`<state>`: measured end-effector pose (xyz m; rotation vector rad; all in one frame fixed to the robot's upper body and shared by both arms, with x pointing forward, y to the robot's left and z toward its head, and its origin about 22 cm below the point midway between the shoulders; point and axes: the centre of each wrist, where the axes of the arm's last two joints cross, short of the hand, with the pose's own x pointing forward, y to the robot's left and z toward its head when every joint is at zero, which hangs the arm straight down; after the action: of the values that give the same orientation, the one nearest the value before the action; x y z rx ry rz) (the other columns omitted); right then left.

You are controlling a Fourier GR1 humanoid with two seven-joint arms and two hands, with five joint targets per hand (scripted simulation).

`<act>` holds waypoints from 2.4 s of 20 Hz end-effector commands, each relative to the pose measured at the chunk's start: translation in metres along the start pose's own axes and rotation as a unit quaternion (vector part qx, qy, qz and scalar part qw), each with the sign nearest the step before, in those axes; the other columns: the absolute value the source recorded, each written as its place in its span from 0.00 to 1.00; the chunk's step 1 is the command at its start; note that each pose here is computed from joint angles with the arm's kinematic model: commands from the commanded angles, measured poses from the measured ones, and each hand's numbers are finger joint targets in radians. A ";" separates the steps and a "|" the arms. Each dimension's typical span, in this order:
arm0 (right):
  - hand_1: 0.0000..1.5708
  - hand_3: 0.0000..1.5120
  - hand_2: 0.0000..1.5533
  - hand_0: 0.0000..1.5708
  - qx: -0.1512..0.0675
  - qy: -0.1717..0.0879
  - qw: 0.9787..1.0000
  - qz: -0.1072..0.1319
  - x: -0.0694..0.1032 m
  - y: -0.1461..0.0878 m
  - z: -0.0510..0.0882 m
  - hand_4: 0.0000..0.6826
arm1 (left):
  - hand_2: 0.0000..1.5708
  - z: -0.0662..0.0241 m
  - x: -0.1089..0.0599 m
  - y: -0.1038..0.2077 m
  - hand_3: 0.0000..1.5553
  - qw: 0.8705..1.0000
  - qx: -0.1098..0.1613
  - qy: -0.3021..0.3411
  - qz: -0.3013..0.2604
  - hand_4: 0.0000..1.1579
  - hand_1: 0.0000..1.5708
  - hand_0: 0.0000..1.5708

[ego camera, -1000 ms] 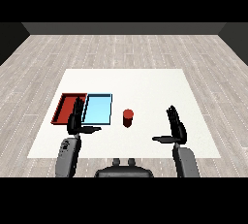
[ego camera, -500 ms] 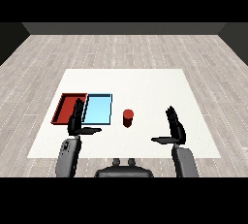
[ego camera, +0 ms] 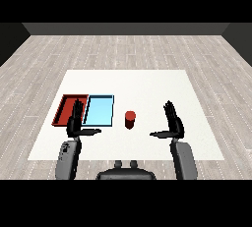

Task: Pick the red can and put it in the red box

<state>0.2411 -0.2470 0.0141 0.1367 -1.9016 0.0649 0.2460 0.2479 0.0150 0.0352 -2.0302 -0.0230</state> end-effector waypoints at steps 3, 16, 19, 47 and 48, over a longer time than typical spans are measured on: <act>0.00 0.00 0.00 0.00 0.000 0.016 0.999 -0.034 -0.010 0.010 -0.022 0.00 | 0.00 0.0128 -0.008 0.004 0.00 1.000 0.001 0.000 -0.001 0.00 0.00 0.00; 0.00 0.00 0.00 0.00 0.022 0.040 0.996 -0.076 -0.037 0.065 -0.047 0.00 | 0.00 0.0281 -0.001 0.002 0.00 1.000 0.003 -0.001 0.008 0.00 0.00 0.00; 0.00 0.00 0.00 0.00 0.018 0.044 0.997 -0.064 -0.058 0.063 -0.025 0.00 | 0.00 0.0083 0.006 0.019 0.00 1.000 -0.002 0.008 0.013 0.00 0.00 0.00; 0.00 0.00 0.00 0.00 0.008 0.069 0.993 -0.094 -0.097 0.129 -0.049 0.00 | 0.00 -0.0164 0.009 0.010 0.00 1.000 0.004 0.002 0.030 0.00 0.00 0.00; 0.00 0.00 0.00 0.00 0.011 0.076 0.993 -0.093 -0.102 0.119 -0.038 0.00 | 0.00 0.0104 0.009 0.003 0.00 1.000 0.002 0.001 0.022 0.00 0.00 0.00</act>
<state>0.2876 -0.1202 -0.0640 0.3172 -1.7436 -0.0400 0.2467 0.2529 0.0113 -0.0194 -2.0286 0.0143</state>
